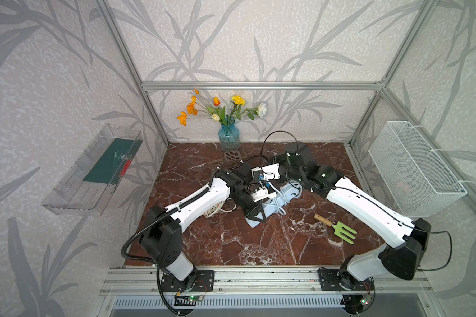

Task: Wrap the cord around the power strip
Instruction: Wrap the power cord around the power strip.

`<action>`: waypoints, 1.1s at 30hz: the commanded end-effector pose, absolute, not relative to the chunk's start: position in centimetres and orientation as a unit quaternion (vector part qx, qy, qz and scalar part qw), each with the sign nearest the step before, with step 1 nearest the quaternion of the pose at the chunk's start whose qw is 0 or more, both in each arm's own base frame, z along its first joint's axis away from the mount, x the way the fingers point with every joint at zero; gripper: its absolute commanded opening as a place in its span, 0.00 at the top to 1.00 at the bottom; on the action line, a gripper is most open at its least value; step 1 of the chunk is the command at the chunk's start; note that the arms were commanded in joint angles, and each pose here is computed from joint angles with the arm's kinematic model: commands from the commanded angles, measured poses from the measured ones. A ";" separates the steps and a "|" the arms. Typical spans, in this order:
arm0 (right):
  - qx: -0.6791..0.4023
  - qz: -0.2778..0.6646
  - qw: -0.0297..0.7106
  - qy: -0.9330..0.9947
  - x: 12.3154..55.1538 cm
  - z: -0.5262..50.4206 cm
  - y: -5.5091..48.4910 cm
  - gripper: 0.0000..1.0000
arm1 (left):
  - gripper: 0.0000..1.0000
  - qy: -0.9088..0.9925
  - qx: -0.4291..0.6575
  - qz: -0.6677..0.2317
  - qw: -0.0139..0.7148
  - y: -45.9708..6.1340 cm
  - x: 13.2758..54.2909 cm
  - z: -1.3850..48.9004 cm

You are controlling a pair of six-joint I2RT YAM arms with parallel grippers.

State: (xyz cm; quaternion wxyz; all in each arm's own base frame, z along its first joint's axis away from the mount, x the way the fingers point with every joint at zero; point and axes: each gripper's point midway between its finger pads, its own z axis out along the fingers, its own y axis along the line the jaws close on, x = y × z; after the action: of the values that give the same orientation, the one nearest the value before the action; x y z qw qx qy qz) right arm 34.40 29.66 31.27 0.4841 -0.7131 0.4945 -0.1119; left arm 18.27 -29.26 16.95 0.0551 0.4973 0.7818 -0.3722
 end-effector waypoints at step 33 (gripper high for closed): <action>-0.420 0.340 0.470 0.698 35.2 24.9 24.7 0.54 | 1.00 0.768 0.444 -0.329 0.323 -29.2 27.7 22.3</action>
State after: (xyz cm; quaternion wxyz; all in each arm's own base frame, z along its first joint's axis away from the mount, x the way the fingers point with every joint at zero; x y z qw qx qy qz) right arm 35.67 24.66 22.82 0.4417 -0.4446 0.7053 0.3315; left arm 24.61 -28.91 20.74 0.2605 0.4716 0.7694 -0.3431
